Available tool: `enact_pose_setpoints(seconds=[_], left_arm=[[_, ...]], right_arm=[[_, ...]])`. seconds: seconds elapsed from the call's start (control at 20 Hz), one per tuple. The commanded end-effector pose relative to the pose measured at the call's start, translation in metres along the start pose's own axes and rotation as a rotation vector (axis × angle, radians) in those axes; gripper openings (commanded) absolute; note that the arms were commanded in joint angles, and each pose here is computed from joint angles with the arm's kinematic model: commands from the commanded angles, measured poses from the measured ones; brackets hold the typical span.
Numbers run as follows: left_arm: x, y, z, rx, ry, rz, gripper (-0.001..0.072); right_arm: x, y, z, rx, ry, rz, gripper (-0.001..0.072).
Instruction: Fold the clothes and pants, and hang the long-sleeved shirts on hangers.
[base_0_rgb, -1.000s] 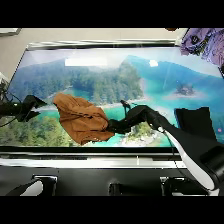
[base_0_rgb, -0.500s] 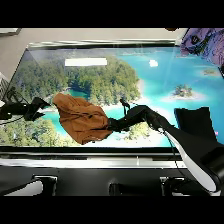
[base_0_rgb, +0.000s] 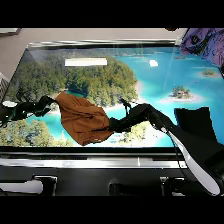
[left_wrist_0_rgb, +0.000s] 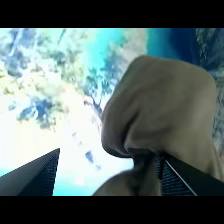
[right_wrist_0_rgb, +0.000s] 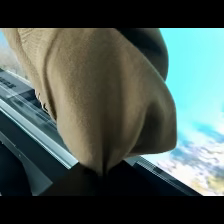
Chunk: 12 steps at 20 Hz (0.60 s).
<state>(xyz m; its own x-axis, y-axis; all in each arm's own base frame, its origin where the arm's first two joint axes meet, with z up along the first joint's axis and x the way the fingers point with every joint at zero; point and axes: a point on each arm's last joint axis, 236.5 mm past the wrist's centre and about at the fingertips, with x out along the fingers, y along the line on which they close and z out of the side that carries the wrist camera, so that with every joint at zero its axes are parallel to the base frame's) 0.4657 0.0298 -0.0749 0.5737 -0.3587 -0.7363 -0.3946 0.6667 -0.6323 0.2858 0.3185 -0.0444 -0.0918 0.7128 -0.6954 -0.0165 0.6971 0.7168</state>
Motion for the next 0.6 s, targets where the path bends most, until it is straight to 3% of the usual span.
enact_pose_setpoints(seconds=[0.0,0.45,0.5,0.55], left_arm=[[0.019,-0.011,0.015,-0.018,-0.046,-0.083,0.0663],[0.068,-0.071,0.019,0.071,-0.012,-0.172,0.0646],[0.074,-0.074,0.019,0.075,-0.007,-0.176,0.0607],[0.080,-0.077,0.018,0.074,-0.001,-0.182,0.0513]], right_arm=[[-0.001,0.001,-0.004,0.006,0.016,0.002,0.0034],[0.000,-0.001,-0.004,0.026,0.016,-0.005,0.0034],[0.000,-0.001,-0.004,0.025,0.016,-0.006,0.0034],[-0.001,-0.001,-0.004,0.025,0.016,-0.006,0.0034]])
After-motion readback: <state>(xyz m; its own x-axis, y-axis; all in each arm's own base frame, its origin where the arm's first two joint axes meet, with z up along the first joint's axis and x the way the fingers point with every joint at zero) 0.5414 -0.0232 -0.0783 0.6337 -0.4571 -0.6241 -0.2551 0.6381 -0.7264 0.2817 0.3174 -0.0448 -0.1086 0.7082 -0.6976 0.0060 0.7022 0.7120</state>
